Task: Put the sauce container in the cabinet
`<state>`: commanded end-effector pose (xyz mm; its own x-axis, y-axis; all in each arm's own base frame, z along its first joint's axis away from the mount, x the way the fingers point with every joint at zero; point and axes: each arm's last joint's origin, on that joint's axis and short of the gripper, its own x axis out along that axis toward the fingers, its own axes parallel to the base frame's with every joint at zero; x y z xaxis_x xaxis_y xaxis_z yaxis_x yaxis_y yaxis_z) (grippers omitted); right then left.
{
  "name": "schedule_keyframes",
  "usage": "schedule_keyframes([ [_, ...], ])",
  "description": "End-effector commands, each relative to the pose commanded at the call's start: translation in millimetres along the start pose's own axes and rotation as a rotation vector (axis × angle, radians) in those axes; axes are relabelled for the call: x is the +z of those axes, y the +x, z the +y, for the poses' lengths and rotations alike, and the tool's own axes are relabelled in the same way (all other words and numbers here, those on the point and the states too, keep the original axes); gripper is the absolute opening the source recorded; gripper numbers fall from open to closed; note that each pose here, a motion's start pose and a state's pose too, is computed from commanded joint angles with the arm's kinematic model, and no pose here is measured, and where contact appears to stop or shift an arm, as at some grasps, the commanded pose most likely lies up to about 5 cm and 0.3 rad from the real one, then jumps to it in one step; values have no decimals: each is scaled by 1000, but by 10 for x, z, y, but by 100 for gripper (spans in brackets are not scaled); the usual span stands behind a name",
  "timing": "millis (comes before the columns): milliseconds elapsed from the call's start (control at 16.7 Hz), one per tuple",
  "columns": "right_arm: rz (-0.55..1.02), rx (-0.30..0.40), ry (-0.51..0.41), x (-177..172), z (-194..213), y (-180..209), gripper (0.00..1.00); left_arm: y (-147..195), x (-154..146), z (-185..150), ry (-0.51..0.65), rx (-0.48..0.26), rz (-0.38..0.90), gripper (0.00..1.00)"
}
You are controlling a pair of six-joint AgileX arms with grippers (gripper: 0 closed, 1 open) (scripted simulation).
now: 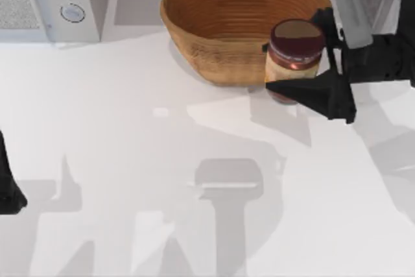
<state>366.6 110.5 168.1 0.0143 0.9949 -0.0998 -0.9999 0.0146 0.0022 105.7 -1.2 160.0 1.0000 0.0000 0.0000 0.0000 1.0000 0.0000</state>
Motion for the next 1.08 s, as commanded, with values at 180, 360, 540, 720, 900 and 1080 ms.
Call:
schedule_keyframes([
  [180,5,-20,1,55,45,-21,0,0,0,0,0,0,0,100],
  [360,24,-111,9,257,233,-132,0,0,0,0,0,0,0,100],
  [540,46,-273,20,521,571,-329,0,0,0,0,0,0,0,100],
  [720,56,-490,27,726,1032,-564,0,0,0,0,0,0,0,100],
  [900,45,-738,30,777,1545,-782,0,0,0,0,0,0,0,100],
  [1080,13,-991,33,649,2012,-947,0,0,0,0,0,0,0,100],
])
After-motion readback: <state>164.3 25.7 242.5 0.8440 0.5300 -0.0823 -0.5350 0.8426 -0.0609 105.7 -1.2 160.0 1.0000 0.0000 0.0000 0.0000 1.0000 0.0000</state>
